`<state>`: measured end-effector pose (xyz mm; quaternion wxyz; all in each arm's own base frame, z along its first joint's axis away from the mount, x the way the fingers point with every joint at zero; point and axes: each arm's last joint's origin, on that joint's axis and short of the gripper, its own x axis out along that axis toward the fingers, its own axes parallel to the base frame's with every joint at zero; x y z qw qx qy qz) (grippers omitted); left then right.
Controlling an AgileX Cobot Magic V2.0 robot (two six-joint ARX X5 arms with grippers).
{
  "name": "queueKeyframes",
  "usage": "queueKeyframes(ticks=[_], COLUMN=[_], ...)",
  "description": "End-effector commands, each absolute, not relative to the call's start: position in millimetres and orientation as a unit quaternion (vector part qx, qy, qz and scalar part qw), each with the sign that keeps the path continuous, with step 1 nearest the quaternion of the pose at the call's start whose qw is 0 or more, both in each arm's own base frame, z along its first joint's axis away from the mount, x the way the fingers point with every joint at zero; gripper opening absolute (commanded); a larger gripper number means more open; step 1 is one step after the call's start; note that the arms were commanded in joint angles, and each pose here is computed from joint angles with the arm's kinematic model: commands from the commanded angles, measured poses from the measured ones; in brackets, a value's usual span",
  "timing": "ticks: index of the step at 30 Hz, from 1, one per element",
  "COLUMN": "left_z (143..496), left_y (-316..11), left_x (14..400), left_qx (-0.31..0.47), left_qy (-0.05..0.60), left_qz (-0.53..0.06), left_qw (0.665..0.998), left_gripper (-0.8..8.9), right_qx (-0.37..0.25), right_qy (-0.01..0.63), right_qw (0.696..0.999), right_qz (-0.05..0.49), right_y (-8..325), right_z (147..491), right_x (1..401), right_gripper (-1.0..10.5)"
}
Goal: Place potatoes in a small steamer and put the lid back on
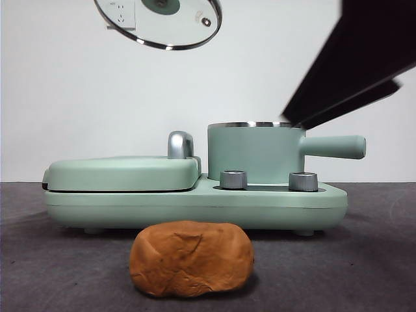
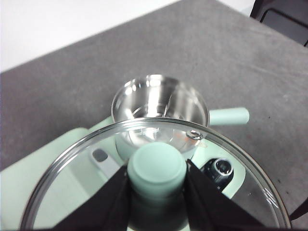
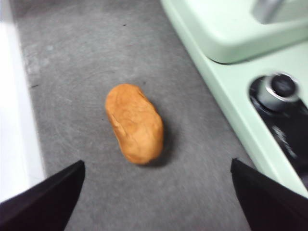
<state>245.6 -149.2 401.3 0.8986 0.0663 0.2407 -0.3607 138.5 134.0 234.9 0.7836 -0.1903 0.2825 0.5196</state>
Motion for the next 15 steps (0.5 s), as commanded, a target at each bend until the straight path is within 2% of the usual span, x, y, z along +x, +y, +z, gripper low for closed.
queueKeyframes(ticks=[1,15], left_z=[414.2,414.6], left_y=[-148.9,-148.8], left_x=[246.0,246.2], left_qx=[0.061,0.061], left_qy=[0.208,0.206], left_qz=[-0.364,-0.363], left_qw=[0.906,0.907], left_gripper=[0.09,0.09], right_qx=[-0.202,-0.222], right_qy=[0.279,0.305], right_qw=[0.769,0.730], right_qz=[0.538,0.569], right_y=[149.4,199.9], right_z=[229.2,175.6], right_x=[143.9,162.4], right_gripper=[5.0,4.9])
